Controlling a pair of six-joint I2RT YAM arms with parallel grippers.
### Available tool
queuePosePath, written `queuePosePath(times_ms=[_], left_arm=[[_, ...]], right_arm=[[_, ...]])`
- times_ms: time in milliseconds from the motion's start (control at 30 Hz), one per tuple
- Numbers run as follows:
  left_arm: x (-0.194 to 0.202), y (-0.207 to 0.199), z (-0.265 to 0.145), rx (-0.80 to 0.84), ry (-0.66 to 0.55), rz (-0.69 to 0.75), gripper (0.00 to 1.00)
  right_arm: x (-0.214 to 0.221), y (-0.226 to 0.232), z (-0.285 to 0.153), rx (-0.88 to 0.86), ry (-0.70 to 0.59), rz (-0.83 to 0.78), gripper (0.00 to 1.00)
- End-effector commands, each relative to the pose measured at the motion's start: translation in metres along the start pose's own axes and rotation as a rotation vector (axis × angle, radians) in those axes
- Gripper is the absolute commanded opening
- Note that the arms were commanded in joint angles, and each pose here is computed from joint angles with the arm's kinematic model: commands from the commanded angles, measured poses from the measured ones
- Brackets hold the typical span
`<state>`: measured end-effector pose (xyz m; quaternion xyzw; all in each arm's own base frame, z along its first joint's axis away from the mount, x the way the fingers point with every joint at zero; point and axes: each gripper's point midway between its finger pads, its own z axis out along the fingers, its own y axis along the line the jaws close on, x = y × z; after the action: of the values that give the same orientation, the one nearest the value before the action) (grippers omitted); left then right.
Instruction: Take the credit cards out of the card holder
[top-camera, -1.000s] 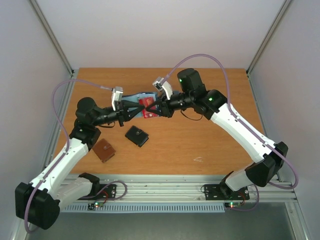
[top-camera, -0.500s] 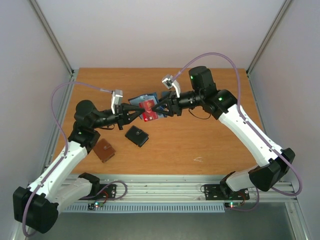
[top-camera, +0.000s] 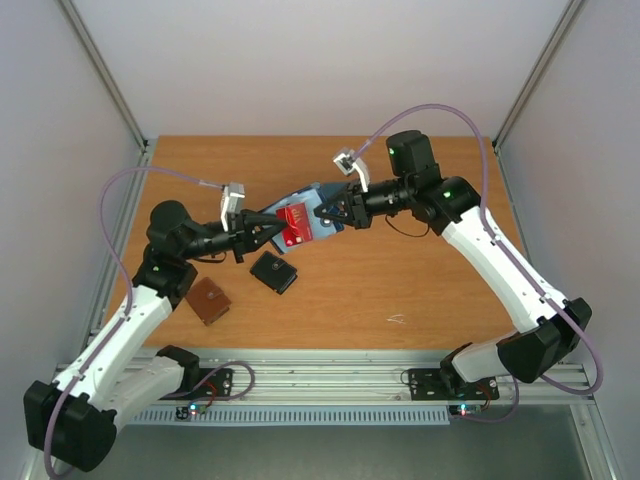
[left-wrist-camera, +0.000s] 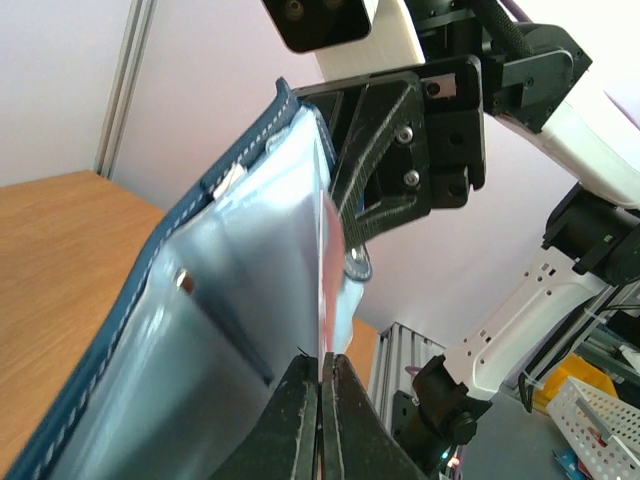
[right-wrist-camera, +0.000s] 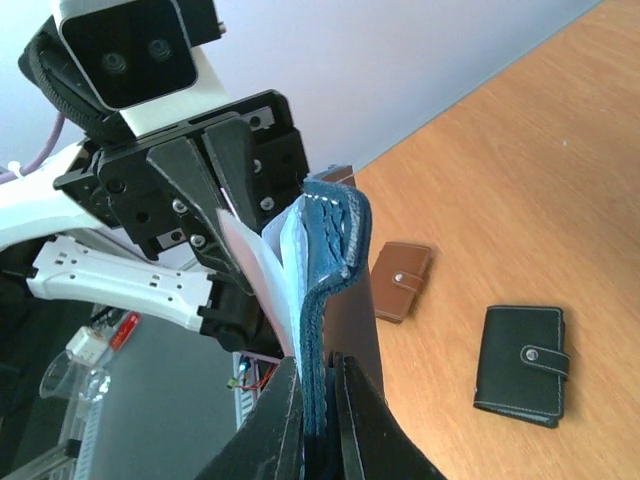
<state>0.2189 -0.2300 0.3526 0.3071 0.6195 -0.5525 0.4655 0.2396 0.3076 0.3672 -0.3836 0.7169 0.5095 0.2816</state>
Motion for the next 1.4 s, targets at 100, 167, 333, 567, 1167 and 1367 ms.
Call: queuePosePath(times_ms=[100,167,333,567,1167,1367], left_arm=[[0.005,0.0,-0.008,-0.021,0.021,0.03,0.0],[0.008,0.007,-0.008,-0.056,0.026,0.002,0.0],[0.031,0.081,-0.024,-0.409,0.049,-0.148,0.0],[0.063,0.152,-0.044,-0.688,0.085,-0.341,0.0],[0.152,0.322,-0.128,-1.136,-0.072,-0.908,0.0],[0.174,0.34,-0.149,-1.226,-0.046,-0.944,0.0]], right_arm=[[-0.001,0.01,-0.017,-0.003,-0.015,-0.018,0.01],[-0.003,0.006,-0.02,0.034,-0.022,-0.019,0.01],[-0.012,-0.072,-0.083,0.49,-0.145,0.131,0.01],[0.007,-0.112,-0.142,0.741,-0.198,0.289,0.01],[-0.022,-0.141,-0.085,0.432,-0.148,0.262,0.01],[-0.034,-0.148,-0.069,0.369,-0.131,0.262,0.01]])
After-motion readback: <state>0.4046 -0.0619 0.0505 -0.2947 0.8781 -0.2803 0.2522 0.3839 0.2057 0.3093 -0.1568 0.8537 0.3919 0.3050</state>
